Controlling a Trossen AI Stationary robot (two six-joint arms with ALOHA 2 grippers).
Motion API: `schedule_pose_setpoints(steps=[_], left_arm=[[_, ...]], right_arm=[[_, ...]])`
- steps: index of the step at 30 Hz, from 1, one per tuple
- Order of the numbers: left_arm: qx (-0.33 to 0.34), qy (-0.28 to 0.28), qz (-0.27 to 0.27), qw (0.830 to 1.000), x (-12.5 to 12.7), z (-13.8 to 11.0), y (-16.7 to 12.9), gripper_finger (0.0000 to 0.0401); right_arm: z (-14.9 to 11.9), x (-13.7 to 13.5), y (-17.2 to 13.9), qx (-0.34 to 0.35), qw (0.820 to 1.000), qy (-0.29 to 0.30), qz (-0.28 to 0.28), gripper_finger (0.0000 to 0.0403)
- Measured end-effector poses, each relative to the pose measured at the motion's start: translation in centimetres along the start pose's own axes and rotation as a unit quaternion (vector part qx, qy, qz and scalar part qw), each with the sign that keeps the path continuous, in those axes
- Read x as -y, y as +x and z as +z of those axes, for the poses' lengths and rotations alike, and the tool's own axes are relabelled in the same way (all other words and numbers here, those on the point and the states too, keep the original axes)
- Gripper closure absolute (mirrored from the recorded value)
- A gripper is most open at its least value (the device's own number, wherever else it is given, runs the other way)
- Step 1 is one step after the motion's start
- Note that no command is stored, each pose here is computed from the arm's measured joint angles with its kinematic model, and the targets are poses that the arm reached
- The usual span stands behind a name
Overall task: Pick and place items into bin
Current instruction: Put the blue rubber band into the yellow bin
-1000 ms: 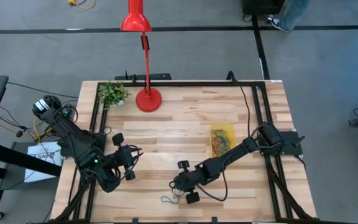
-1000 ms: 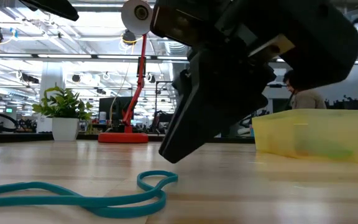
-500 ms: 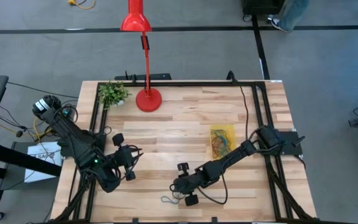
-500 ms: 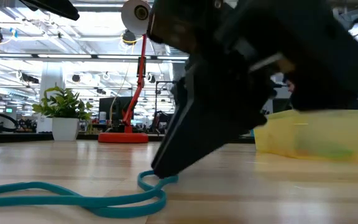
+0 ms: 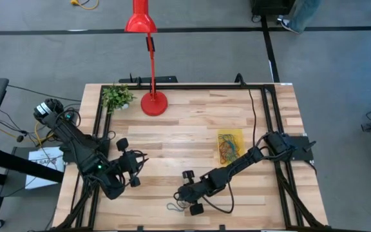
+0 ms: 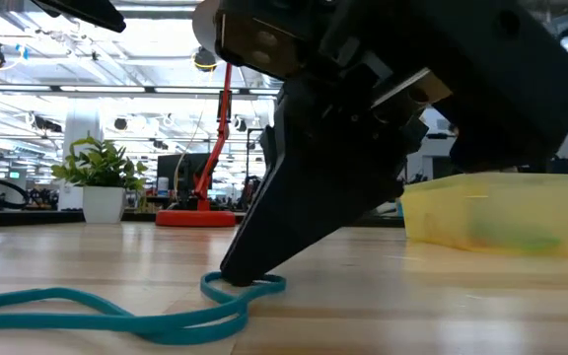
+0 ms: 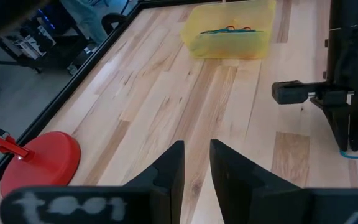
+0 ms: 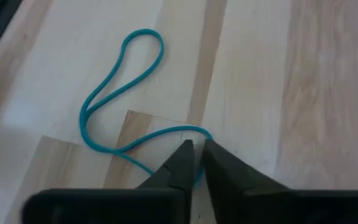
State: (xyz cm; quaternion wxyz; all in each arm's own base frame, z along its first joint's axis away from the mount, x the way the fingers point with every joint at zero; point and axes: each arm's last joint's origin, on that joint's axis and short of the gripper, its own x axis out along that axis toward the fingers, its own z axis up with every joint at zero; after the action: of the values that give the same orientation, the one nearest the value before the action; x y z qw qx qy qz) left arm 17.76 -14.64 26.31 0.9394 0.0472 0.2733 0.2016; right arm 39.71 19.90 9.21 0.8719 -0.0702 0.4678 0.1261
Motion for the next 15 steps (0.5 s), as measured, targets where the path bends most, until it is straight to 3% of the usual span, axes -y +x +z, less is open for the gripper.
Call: schedule_pose_setpoints(steps=[4,15], left_arm=[[0.0,0.0,0.0,1.0,0.0,0.0,0.0,0.0335],[0.0,0.0,0.0,1.0,0.0,0.0,0.0,0.0335]], right_arm=[[0.2,0.1,-0.5,0.007,1.0,-0.001,-0.024,0.0397],[2.6,0.6,-3.7,-0.028,0.996,-0.035,-0.073,0.0401]])
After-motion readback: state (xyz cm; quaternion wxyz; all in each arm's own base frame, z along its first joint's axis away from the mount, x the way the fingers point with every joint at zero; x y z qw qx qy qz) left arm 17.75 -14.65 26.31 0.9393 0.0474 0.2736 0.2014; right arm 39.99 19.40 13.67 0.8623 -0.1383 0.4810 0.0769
